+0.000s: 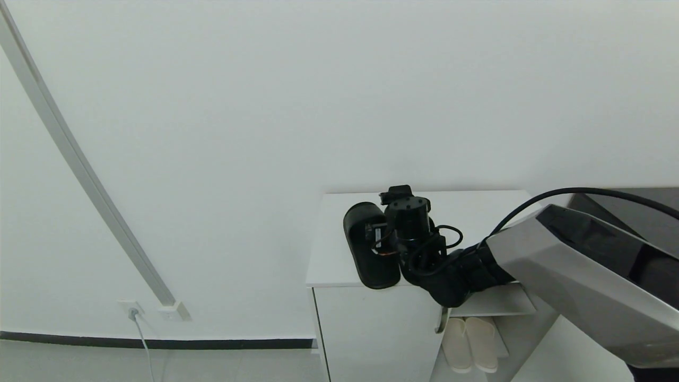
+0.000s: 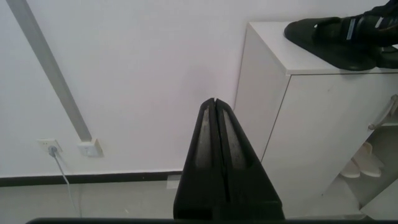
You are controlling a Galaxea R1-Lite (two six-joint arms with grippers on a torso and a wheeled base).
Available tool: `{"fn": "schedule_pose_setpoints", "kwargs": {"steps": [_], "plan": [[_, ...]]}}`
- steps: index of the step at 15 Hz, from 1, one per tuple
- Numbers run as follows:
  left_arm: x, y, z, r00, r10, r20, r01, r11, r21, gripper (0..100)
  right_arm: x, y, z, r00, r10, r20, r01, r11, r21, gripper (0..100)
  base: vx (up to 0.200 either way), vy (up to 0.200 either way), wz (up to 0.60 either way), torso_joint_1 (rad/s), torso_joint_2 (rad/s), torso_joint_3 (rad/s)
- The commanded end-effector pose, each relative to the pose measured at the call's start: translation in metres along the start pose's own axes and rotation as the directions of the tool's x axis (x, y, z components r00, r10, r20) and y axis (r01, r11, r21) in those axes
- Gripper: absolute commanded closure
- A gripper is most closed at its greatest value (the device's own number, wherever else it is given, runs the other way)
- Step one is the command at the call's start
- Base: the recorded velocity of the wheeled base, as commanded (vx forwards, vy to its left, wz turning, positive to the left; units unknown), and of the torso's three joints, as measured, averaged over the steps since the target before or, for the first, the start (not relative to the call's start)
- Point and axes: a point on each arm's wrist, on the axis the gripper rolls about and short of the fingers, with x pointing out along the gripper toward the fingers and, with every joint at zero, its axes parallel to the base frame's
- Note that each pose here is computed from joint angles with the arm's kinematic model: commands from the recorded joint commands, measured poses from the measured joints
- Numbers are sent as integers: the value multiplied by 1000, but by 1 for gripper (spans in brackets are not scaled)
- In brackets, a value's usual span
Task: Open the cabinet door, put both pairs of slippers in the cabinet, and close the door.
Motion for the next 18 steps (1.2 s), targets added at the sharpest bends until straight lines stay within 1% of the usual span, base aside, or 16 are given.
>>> {"fn": "schedule_pose_setpoints", "kwargs": {"steps": [1, 2, 7, 10, 12, 13, 15, 16, 18], "plan": [[0, 0, 0, 1000, 0, 0, 0, 1000, -1, 100, 6, 2, -5, 1000, -3, -8, 3, 1000, -4, 0, 0, 0, 0, 0, 0, 0], [0, 0, 0, 1000, 0, 0, 0, 1000, -1, 100, 6, 2, -5, 1000, -1, -7, 1, 1000, -3, 100, 0, 0, 0, 0, 0, 0], [0, 0, 0, 1000, 0, 0, 0, 1000, -1, 100, 6, 2, -5, 1000, -3, -10, 3, 1000, -5, 100, 0, 0, 0, 0, 0, 0], [0, 0, 0, 1000, 0, 0, 0, 1000, -3, 100, -5, -3, 5, 1000, -4, -2, 4, 1000, 10, 100, 0, 0, 0, 0, 0, 0], [0, 0, 0, 1000, 0, 0, 0, 1000, -3, 100, -30, -14, 20, 999, 33, 9, -33, 999, 17, 100, 0, 0, 0, 0, 0, 0], [0, 0, 0, 1000, 0, 0, 0, 1000, -3, 100, -46, -20, 31, 997, 67, 29, -68, 997, 25, 100, 0, 0, 0, 0, 0, 0], [0, 0, 0, 1000, 0, 0, 0, 1000, -1, 100, -77, -35, 42, 992, 118, 45, -119, 992, 31, 100, 0, 0, 0, 0, 0, 0], [0, 0, 0, 1000, -1, 0, 1, 1000, 1, 100, -95, -44, 44, 986, 160, 42, -161, 987, 26, 100, 0, 0, 0, 0, 0, 0], [0, 0, 0, 1000, -1, 0, 1, 1000, 2, 100, -132, -62, 41, 961, 277, -5, -277, 961, 11, 100, 0, 0, 0, 0, 0, 0]]}}
